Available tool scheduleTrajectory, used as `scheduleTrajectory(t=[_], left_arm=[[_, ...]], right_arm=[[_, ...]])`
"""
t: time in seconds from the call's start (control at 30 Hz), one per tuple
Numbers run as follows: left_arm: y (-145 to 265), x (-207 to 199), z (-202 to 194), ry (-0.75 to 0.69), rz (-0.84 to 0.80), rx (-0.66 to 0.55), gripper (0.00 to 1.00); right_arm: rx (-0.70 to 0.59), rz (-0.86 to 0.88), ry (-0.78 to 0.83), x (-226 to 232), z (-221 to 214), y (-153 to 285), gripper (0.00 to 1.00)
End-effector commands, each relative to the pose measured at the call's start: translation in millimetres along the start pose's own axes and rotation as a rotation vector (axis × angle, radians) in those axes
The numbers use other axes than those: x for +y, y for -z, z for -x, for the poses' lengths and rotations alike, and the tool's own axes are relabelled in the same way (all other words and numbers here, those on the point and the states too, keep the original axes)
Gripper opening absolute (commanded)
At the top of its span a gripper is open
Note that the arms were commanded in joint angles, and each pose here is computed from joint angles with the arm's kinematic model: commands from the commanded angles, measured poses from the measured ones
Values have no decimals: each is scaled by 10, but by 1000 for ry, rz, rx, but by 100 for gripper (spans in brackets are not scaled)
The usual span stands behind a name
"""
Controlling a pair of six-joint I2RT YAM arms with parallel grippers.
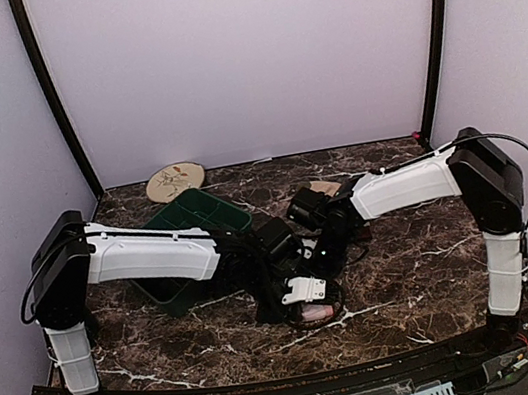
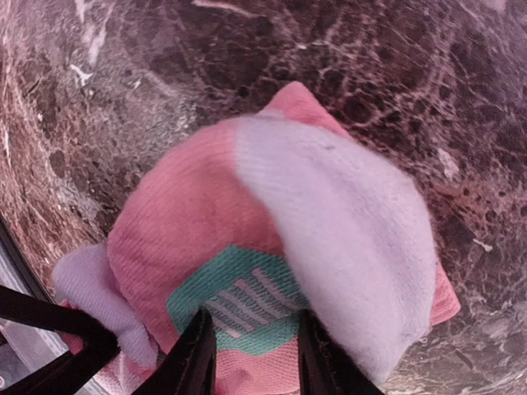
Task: Roll the socks
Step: Roll the sock at the center of the board.
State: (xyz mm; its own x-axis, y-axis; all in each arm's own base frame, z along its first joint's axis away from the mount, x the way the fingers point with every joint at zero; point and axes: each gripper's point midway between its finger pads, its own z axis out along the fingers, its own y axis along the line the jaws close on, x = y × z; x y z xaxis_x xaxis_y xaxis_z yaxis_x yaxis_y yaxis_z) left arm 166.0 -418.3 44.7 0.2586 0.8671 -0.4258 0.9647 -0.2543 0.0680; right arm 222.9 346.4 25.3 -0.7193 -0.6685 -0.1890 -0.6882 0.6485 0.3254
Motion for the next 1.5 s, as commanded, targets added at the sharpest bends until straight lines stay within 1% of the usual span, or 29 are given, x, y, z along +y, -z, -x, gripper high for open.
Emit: scheduleTrajectory(t=[0.0,0.07,0.47,0.6,0.77,0.83,1.13,1.27,1.47], left_arm=[[63,-248,-2,81,-165,-15,0],[68,-266,-5,97,-183,-20,0],[115,-291,60,161,-269,-65,0],[113,-309,81,170,-291,-79,0],[100,-307,97,184,-312,-89,0],[96,-298,113,186,-316,-93,0],[72,-245,144,222,-355,-110,0],[58,-206,142,246,-374,-117,0],[40,-149,117,288,-399,-131,0]], right_arm=[[35,-92,-55,-286,-167,-95,38],[13,-82,-71,-294,-135,-60,41],[-90,-48,-131,-248,-43,167,47],[-130,-15,-150,-196,-17,253,55],[-165,-13,-158,-164,7,387,57],[-148,-27,-175,-202,-124,365,57],[-189,-116,-235,-330,-425,539,57],[-262,-160,-242,-347,-584,691,57],[-329,-268,-213,-322,-780,770,57]])
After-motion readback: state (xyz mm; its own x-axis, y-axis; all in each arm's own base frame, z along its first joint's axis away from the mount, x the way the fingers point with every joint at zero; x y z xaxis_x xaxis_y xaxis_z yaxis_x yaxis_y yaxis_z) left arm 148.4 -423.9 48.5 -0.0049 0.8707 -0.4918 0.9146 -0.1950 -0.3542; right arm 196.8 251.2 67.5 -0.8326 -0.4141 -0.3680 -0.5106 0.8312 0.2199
